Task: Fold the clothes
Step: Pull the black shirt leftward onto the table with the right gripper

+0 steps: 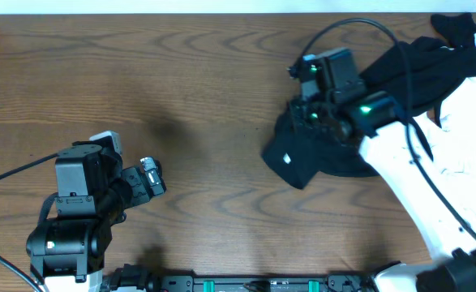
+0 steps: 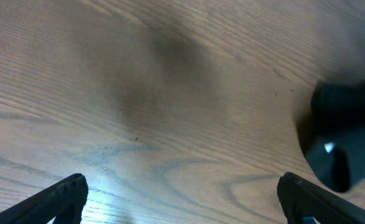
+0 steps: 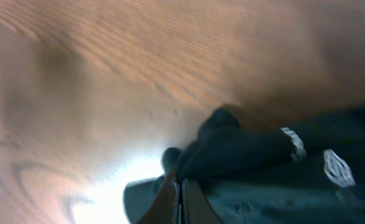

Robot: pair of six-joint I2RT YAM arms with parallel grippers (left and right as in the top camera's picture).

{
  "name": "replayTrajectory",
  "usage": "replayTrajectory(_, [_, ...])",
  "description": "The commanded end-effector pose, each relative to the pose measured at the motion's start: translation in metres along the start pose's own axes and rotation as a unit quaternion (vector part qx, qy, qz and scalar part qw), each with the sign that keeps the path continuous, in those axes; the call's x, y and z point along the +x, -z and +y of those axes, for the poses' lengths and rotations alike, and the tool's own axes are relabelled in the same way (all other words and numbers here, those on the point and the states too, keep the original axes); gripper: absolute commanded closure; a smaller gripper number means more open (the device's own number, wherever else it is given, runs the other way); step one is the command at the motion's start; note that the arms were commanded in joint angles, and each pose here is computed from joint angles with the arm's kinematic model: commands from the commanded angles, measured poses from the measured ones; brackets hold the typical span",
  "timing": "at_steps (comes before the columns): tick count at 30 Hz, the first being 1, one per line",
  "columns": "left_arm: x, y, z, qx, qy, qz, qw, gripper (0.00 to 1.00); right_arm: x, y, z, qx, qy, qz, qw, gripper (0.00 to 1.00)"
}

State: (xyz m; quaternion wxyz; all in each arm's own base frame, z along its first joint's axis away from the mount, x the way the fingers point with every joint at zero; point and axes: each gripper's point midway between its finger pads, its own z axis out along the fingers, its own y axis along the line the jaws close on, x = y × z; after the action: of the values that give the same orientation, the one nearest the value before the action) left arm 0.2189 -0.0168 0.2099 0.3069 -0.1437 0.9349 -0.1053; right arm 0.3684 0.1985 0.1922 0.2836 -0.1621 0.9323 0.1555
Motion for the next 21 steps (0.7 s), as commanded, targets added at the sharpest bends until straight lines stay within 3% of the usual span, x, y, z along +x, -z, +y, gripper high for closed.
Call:
replayTrajectory(1, [-0.005, 0.005, -0.004, 0.005, -0.005, -0.008, 1.0, 0.01, -0.013, -0.016, 0.029, -0.035, 0.033, -0.023, 0.999, 0.99])
replayTrajectory(6, [-0.005, 0.005, -0.004, 0.005, -0.005, -0.007, 1.0, 0.01, -0.043, -0.049, 0.081, -0.09, 0.073, -0.091, 0.989, 0.98])
replayTrajectory(7, [-0.005, 0.005, -0.004, 0.005, -0.003, -0.007, 1.0, 0.01, -0.048, -0.057, 0.091, -0.099, 0.082, -0.106, 0.986, 0.84])
replayTrajectory(8, [-0.004, 0.005, -0.004, 0.005, -0.001, -0.006, 1.0, 0.01, -0.053, -0.063, 0.095, -0.097, 0.086, -0.117, 0.985, 0.59])
replayTrajectory(14, [-0.001, 0.005, -0.003, 0.003, 0.0, 0.0, 1.0, 0.01, -0.051, -0.07, 0.039, 0.031, 0.037, -0.108, 0.993, 0.52])
replayTrajectory(21, [-0.004, 0.001, -0.018, 0.044, 0.0, 0.006, 0.999, 0.02, -0.01, 0.0, -0.06, 0.192, -0.015, -0.027, 0.981, 0.46])
